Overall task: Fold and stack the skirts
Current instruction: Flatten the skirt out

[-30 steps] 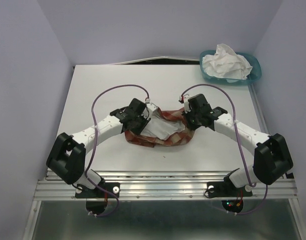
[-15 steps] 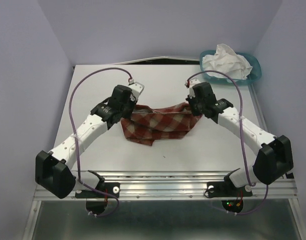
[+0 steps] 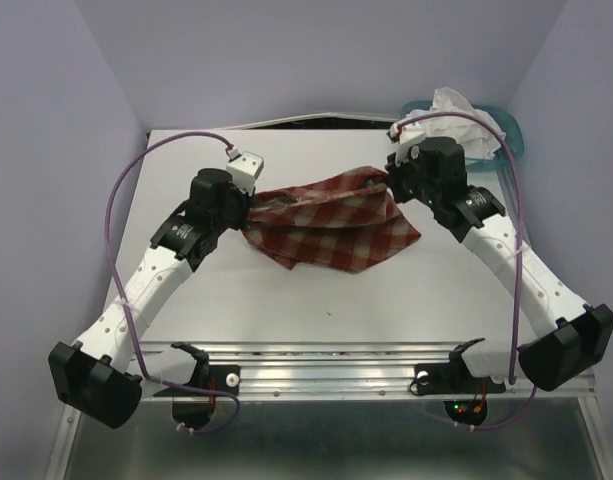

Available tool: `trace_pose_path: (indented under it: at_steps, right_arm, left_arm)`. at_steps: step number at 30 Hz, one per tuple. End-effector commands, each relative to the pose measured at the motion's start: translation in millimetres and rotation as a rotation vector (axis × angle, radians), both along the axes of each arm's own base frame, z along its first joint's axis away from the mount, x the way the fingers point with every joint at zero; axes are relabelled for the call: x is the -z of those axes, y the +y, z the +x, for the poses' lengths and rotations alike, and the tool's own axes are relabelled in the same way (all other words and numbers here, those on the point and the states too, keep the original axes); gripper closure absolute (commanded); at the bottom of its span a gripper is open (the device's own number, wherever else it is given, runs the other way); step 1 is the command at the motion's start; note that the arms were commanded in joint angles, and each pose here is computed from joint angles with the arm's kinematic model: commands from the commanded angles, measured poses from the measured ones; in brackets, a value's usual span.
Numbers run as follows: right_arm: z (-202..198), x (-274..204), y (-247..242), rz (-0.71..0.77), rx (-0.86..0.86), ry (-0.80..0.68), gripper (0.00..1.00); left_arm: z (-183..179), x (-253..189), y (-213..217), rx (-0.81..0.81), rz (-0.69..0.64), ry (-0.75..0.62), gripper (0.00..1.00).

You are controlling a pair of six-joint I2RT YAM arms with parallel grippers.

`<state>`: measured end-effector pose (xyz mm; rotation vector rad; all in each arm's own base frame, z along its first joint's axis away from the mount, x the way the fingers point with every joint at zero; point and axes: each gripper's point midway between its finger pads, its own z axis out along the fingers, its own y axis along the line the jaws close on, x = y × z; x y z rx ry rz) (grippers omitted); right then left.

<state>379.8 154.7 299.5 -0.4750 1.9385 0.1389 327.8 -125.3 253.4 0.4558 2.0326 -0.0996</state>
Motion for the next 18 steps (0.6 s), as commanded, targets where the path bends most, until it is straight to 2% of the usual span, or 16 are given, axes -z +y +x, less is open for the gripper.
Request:
trace_pose_path:
  at_steps: [1,2,6,9,13,16,18]
  right_arm:
    - [-32,71,-48,-0.174,0.029,0.152,0.99]
    - [-49,111,-51,-0.206,0.006,0.24,0.99]
    - [-89,175,-48,-0.239,-0.124,0.403,0.99]
    - [-104,191,-42,-0.226,-0.184,0.479,0.99]
    - [-108,192,-34,-0.2,-0.227,0.504,0.99]
    - [-109,192,-29,-0.181,-0.237,0.52,0.99]
    - [-109,193,-28,-0.171,-0.234,0.53,0.99]
  left_arm:
    - [-30,74,49,-0.018,0.222,0.196,1.0]
    - [-29,86,46,0.014,0.257,0.232,1.0]
    - [-43,144,45,0.11,0.385,0.406,1.0]
    - [-45,163,43,0.139,0.418,0.422,1.0]
    - [-37,154,24,0.181,0.44,0.346,0.89]
    - [-30,140,3,0.221,0.441,0.289,0.68]
    - [-25,132,-9,0.24,0.442,0.255,0.64]
